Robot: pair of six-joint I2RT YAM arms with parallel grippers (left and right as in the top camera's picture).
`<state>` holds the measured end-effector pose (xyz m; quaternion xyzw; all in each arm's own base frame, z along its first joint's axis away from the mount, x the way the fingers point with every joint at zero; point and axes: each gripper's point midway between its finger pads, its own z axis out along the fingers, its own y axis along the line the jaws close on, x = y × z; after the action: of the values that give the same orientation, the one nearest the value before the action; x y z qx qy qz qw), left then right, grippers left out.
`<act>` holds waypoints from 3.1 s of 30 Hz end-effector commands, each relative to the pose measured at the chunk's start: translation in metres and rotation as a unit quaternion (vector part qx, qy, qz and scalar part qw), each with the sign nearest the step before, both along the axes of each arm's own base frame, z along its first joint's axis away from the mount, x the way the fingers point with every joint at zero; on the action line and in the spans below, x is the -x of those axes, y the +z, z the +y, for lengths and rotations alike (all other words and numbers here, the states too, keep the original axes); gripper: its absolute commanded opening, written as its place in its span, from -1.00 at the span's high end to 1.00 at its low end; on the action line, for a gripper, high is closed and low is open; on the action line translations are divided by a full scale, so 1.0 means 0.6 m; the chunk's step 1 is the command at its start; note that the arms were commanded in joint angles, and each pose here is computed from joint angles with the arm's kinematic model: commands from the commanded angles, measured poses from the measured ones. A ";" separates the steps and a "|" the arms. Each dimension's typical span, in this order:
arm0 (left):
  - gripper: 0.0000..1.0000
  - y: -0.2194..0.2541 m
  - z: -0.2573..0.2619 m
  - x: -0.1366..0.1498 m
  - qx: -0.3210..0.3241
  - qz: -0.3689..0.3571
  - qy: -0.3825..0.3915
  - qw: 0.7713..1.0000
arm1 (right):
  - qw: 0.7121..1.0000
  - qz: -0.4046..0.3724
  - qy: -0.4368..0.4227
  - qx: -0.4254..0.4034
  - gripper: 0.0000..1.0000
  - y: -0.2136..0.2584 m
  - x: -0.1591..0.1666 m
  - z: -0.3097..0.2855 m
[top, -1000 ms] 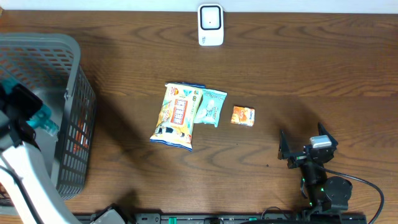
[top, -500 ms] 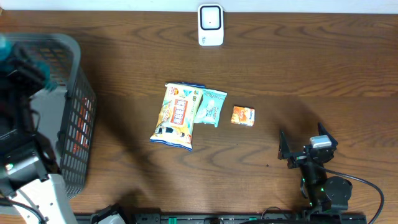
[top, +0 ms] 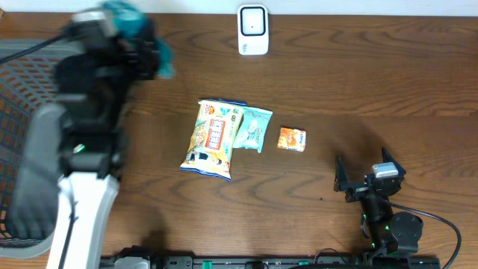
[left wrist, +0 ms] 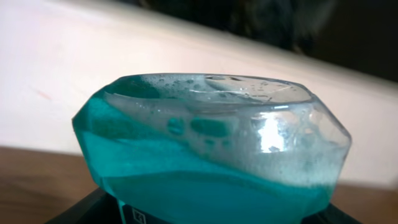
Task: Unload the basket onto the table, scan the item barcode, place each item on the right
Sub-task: 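Carry the Listerine bottle over and lay it on the wipe packs, then reach the left gripper back into the basket and grasp the red snack bar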
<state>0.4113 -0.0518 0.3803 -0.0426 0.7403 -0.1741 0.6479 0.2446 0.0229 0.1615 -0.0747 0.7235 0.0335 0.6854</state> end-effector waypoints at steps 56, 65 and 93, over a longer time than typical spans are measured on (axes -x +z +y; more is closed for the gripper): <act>-0.96 -0.004 0.186 0.033 -0.046 0.214 0.214 0.952 | 1.000 0.000 0.003 0.001 -0.98 -0.001 0.000 0.002; -0.96 -0.130 0.380 0.162 -0.026 0.366 0.254 0.895 | 1.000 0.000 0.003 0.001 -0.99 -0.001 0.000 0.002; -0.96 -0.519 0.349 0.203 -0.097 0.560 -0.035 0.822 | 1.000 0.000 0.003 0.001 -0.98 -0.001 0.000 0.002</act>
<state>0.2811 0.1755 0.0834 -0.0842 0.9903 -0.0115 0.1095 0.2447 0.0227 0.1615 -0.0743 0.7236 0.0331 0.6854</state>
